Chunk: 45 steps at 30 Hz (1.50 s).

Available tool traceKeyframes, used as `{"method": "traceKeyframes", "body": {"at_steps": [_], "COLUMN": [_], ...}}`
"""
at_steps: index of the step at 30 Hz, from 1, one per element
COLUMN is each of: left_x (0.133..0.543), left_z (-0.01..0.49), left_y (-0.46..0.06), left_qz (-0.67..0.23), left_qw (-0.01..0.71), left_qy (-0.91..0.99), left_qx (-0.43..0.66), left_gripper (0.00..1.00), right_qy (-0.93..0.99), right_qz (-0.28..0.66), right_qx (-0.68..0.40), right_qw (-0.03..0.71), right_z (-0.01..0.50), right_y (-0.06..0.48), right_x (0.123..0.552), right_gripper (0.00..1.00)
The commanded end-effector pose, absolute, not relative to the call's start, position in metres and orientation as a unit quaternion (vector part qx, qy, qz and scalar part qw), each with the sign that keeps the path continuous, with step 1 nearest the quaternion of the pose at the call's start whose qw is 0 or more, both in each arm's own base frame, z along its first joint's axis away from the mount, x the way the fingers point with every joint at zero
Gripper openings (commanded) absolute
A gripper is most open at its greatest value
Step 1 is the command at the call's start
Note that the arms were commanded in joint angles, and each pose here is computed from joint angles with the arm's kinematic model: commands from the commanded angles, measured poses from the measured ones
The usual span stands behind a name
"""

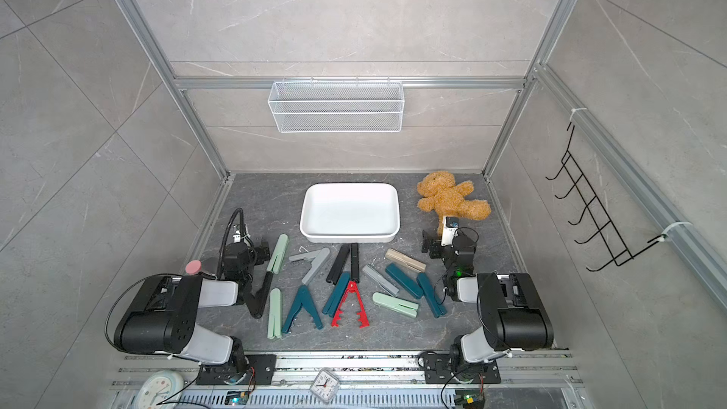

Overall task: Put the pruning pliers into the storage box
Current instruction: Pick up the pruning pliers from the center of the board.

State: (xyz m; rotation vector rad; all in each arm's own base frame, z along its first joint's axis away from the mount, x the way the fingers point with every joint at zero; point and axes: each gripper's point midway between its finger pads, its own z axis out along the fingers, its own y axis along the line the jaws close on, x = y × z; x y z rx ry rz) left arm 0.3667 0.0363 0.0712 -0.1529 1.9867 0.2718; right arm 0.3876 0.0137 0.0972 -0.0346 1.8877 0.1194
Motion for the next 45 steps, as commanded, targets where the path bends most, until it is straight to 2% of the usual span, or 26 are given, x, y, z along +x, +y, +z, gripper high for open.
{"method": "traceKeyframes", "body": {"at_steps": [1, 34, 42, 45], "left_x": [0.378, 0.380, 0.381, 0.383], "left_z": [0.090, 0.089, 0.091, 0.107], "left_y": [0.036, 0.038, 0.041, 0.043], "left_qz": [0.103, 0.092, 0.086, 0.091], "left_qw": [0.566, 0.561, 0.561, 0.529], "left_qy": [0.815, 0.819, 0.819, 0.839], "left_qx": [-0.073, -0.076, -0.083, -0.088], "left_gripper": [1.00, 1.00, 1.00, 1.00], "right_qy": [0.809, 0.809, 0.809, 0.828], "right_qz": [0.050, 0.059, 0.047, 0.050], "right_qx": [-0.009, -0.025, -0.005, 0.014], "right_qw": [0.586, 0.585, 0.585, 0.558], "right_z": [0.096, 0.096, 0.103, 0.115], "right_y": [0.013, 0.020, 0.012, 0.010], "right_x": [0.388, 0.388, 0.388, 0.383], "right_gripper": [1.00, 1.00, 0.92, 0.88]}}
